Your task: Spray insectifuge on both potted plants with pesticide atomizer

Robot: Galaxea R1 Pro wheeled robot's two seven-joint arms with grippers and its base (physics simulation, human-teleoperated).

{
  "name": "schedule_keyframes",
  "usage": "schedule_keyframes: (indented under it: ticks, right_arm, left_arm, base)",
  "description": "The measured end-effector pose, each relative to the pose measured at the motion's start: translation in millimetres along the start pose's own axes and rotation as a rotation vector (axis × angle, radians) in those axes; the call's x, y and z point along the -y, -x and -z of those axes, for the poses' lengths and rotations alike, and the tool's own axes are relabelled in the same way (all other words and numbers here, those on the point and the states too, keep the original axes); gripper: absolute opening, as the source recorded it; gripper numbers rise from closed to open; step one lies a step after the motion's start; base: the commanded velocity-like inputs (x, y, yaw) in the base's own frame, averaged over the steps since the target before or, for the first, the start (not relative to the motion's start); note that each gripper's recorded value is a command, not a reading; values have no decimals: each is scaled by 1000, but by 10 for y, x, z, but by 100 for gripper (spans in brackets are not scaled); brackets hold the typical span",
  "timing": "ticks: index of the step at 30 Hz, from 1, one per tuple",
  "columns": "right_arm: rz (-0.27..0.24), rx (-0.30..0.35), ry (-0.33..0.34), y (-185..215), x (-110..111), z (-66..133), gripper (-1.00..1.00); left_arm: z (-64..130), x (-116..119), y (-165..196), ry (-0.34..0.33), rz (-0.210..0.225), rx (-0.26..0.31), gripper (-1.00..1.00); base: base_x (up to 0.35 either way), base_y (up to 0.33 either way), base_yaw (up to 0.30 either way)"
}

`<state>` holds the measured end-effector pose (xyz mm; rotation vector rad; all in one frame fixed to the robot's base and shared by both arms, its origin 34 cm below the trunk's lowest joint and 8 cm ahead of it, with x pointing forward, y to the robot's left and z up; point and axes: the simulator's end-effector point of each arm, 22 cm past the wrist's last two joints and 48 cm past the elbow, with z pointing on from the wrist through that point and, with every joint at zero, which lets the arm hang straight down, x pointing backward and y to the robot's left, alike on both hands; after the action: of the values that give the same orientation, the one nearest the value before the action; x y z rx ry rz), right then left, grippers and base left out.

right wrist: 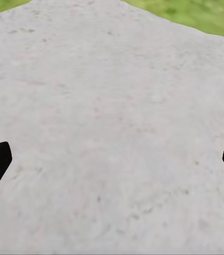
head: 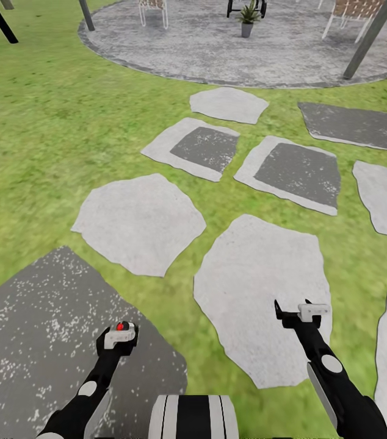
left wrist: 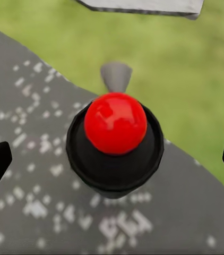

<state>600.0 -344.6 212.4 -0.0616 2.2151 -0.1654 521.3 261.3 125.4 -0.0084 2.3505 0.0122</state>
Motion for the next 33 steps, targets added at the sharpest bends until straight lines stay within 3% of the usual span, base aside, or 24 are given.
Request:
schedule_keyframes:
  ticks: [4, 5, 33]
  right_arm:
    - [0, 0, 0, -1, 0, 0, 100]
    - [0, 0, 0, -1, 0, 0, 100]
    - [-2, 20, -2, 121, 14, 21, 100]
  left_arm:
    - [0, 3, 0, 1, 1, 0, 100]
    - [0, 6, 2, 0, 1, 1, -100]
    - [13, -40, 103, 11, 4, 12, -100]
  base:
    - [-6, 0, 0]
    - [-1, 0, 0]
    - [0, 0, 0]
